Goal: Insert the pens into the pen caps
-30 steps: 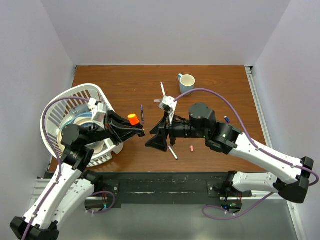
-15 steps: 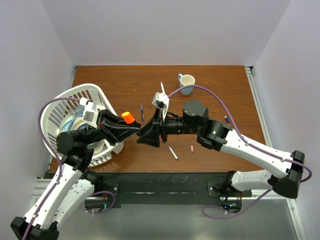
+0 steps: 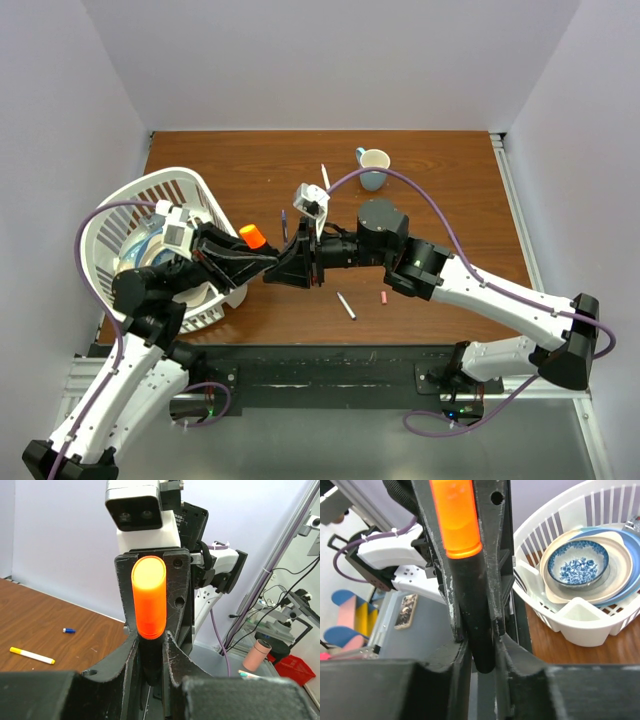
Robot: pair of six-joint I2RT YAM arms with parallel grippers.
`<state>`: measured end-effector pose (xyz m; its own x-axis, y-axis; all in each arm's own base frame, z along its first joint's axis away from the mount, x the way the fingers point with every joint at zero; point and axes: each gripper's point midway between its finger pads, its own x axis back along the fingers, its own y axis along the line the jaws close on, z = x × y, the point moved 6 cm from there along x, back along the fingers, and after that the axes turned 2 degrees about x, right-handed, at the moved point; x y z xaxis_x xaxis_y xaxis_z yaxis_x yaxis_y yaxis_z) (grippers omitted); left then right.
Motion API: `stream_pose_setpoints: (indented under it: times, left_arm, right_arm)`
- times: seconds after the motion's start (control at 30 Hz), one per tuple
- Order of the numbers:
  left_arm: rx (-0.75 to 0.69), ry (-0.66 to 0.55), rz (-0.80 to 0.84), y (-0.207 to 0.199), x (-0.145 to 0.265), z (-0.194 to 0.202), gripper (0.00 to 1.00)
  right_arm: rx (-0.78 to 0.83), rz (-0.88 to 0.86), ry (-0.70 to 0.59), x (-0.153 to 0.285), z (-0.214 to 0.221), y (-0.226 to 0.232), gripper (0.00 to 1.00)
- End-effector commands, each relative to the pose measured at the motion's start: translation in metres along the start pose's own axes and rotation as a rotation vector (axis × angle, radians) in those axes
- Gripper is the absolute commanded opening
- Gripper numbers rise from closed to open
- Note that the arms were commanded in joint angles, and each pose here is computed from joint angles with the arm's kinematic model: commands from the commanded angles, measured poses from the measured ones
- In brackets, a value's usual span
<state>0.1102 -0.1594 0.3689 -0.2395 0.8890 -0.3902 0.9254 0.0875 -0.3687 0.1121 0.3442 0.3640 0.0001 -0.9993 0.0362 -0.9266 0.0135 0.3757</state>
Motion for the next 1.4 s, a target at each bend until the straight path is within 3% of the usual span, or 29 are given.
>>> stream_pose_setpoints:
  times: [0.0, 0.07, 0.27, 0.37, 0.5, 0.6, 0.77, 0.9, 0.97, 1.0, 1.1, 1.17, 1.2, 1.37]
  left_arm:
    - [-0.008, 0.018, -0.02, 0.007, 0.002, 0.007, 0.0]
    - [-0.006, 0.021, -0.026, 0.008, 0.002, 0.008, 0.0]
    - [0.002, 0.036, -0.017, 0.011, 0.0, 0.009, 0.0]
    - [0.01, 0.036, -0.024, 0.014, 0.001, 0.012, 0.0]
    - [0.014, 0.024, -0.02, 0.014, 0.0, 0.011, 0.0]
    - [0.02, 0.01, -0.007, 0.012, -0.002, 0.007, 0.0]
    - [0.033, -0.002, 0.001, 0.01, -0.002, 0.006, 0.0]
    - [0.016, -0.014, -0.008, 0.008, -0.001, 0.003, 0.01]
    - [-0.014, -0.016, -0.029, 0.008, -0.002, 0.0, 0.18]
    - [-0.027, -0.021, -0.04, 0.008, -0.002, -0.003, 0.37]
    - [-0.073, -0.017, -0.04, 0.003, -0.005, -0.012, 0.57]
    - [-0.097, -0.016, -0.032, -0.001, -0.007, -0.018, 0.65]
    - [-0.115, -0.02, -0.022, -0.006, -0.008, -0.024, 0.81]
    - [-0.143, -0.017, -0.006, -0.014, -0.009, -0.031, 0.91]
  right_arm:
    - [0.066, -0.073, -0.099, -0.002, -0.026, 0.016, 0.21]
    - [0.079, -0.085, -0.103, -0.001, -0.028, 0.019, 0.28]
    - [0.096, -0.103, -0.113, 0.003, -0.027, 0.022, 0.26]
    - [0.104, -0.115, -0.132, 0.005, -0.027, 0.024, 0.39]
    - [0.078, -0.132, -0.172, 0.009, -0.028, 0.029, 0.39]
    - [0.071, -0.125, -0.185, 0.012, -0.03, 0.031, 0.3]
    - [0.069, -0.12, -0.209, 0.015, -0.031, 0.031, 0.01]
    - [0.068, -0.141, -0.216, 0.017, -0.03, 0.034, 0.0]
    - [0.067, -0.132, -0.195, 0.017, -0.027, 0.033, 0.0]
    - [0.068, -0.122, -0.189, 0.017, -0.025, 0.031, 0.0]
    - [0.056, -0.098, -0.158, 0.018, -0.02, 0.028, 0.0]
    - [0.049, -0.09, -0.15, 0.019, -0.019, 0.028, 0.0]
    - [0.049, -0.089, -0.148, 0.02, -0.02, 0.028, 0.0]
    - [0.023, -0.078, -0.118, 0.019, -0.014, 0.026, 0.0]
